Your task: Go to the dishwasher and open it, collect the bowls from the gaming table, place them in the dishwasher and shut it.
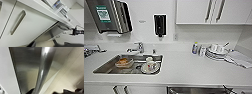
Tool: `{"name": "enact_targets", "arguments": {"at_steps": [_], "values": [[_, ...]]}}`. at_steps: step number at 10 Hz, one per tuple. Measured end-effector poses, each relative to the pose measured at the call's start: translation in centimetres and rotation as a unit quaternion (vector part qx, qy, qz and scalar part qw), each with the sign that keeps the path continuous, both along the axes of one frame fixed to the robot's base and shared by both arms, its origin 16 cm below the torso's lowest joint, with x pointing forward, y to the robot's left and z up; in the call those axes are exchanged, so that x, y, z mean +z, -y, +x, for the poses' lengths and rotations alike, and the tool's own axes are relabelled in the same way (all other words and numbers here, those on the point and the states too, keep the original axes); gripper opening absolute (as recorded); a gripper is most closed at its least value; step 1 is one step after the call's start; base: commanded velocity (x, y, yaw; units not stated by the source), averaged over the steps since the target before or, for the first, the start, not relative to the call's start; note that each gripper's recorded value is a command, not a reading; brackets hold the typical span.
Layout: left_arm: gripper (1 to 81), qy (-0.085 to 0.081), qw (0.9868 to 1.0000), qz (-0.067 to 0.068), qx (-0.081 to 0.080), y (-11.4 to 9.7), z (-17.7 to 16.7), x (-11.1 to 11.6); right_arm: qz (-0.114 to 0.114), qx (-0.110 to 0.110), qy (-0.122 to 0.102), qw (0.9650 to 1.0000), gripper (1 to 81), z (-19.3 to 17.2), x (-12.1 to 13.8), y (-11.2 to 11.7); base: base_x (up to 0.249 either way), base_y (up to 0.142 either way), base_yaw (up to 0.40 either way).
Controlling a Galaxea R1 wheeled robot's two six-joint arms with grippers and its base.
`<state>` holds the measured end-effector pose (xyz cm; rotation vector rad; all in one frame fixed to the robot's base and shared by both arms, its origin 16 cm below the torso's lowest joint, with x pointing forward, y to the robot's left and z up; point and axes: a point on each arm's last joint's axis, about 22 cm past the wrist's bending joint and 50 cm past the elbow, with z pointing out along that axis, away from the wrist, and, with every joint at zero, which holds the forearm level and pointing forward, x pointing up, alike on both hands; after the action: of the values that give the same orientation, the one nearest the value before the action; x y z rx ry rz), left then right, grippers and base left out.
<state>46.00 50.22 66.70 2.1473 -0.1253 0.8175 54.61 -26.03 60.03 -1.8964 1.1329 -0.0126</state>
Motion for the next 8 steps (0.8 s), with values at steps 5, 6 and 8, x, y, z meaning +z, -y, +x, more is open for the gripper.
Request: {"name": "enact_targets", "arguments": {"at_steps": [5,6,8], "values": [[81.1,0.0,1.0,-0.002,-0.004,0.4,0.1,-0.3,0.012,-0.029,-0.031,0.999,81.1,1.5,-1.0,-0.3,0.0,0.0,0.0],[81.1,0.0,1.0,-0.004,-0.005,0.6,0.2,-0.4,0.011,-0.032,-0.031,0.9989,81.1,1.8,-1.1,-0.1,0.0,0.0,0.0],[81.1,0.0,0.9999,-0.005,-0.01,1.0,0.2,-0.6,0.008,-0.035,-0.035,0.9988,81.1,2.3,-1.7,-0.1,0.0,0.0,0.0]]}}
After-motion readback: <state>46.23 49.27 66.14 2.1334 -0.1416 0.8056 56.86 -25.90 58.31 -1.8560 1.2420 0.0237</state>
